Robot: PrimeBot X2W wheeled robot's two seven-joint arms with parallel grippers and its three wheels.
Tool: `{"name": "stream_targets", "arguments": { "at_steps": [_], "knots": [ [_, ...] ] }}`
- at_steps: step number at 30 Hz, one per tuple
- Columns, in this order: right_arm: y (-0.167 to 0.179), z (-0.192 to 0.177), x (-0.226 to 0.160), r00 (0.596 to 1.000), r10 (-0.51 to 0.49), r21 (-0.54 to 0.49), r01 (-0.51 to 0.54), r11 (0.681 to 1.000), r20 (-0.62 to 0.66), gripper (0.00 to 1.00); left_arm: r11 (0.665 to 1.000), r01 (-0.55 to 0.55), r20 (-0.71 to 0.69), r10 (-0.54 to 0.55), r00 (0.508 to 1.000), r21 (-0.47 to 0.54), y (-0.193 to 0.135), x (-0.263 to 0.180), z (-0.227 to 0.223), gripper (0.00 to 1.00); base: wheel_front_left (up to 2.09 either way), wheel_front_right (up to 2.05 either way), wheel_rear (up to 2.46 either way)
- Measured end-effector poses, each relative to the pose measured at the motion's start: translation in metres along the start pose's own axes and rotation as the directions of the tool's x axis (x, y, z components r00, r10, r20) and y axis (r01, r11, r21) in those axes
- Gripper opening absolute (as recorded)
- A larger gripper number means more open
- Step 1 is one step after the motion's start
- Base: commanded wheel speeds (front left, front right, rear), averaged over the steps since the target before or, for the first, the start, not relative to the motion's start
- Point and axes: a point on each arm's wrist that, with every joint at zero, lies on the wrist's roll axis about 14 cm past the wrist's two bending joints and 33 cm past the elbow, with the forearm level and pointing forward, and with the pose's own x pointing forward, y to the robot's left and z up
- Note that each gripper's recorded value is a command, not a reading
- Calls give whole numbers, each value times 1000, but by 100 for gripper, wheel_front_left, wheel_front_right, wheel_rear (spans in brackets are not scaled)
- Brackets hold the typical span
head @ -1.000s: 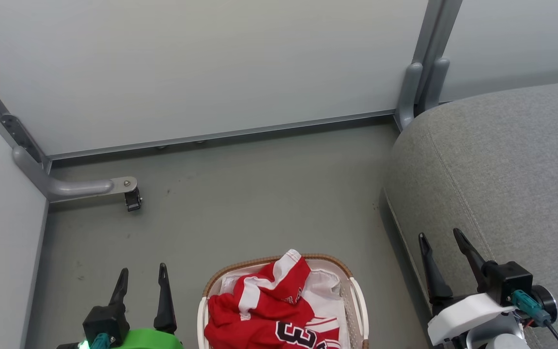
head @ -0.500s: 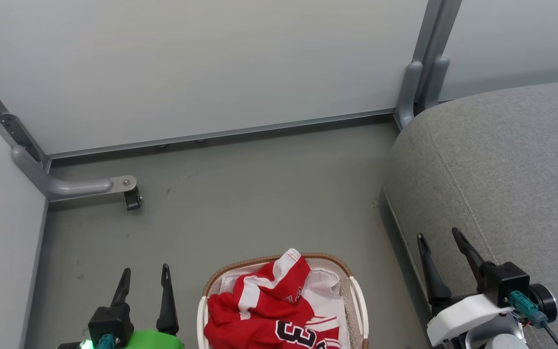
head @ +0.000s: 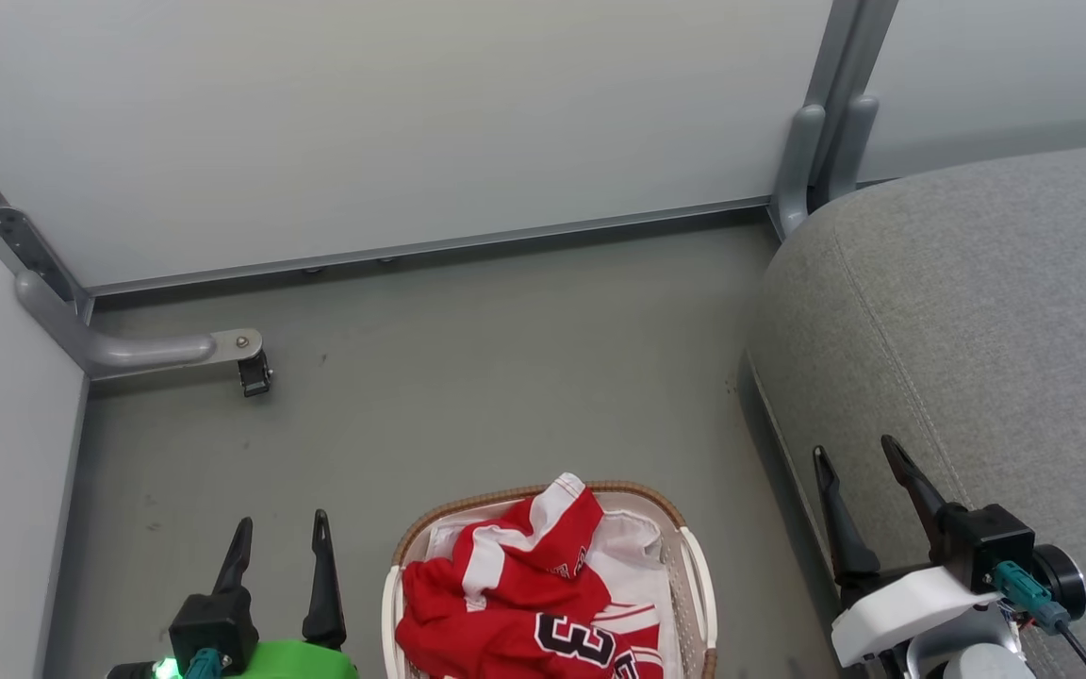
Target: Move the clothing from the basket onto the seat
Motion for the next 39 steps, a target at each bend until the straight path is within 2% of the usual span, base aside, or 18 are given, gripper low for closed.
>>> {"name": "stream_targets", "arguments": {
  "at_steps": [4,12,21,24,28,31,36,39],
  "knots": [
    [-4,0,9,1000,-7,0,7,1000,4,100,1000,21,-7,-21,1000,13,-4,9,-1,100,0,0,0],
    [-21,5,49,999,-31,-25,32,999,42,100,981,158,12,-160,987,113,-35,64,7,100,0,0,0],
    [-46,-27,87,997,-74,-42,75,996,3,100,933,340,-194,-314,929,120,-74,116,-67,100,0,0,0],
    [-53,-42,96,996,-86,-41,85,996,-18,100,906,410,-302,-363,881,106,-86,120,-106,100,0,0,0],
    [-60,-60,106,995,-94,-23,93,995,-38,100,894,446,-437,-385,813,41,-92,121,-159,100,0,0,0],
    [-68,-70,112,993,-109,-14,109,994,-44,100,871,491,-490,-417,766,26,-102,128,-185,100,0,0,0],
    [-75,-91,114,990,-117,-12,116,993,-78,100,822,569,-602,-457,655,-6,-116,117,-237,100,0,0,0],
    [-81,-102,114,987,-127,-14,126,992,-98,100,805,593,-633,-470,614,-23,-123,118,-258,100,0,0,0]
  ]
}}
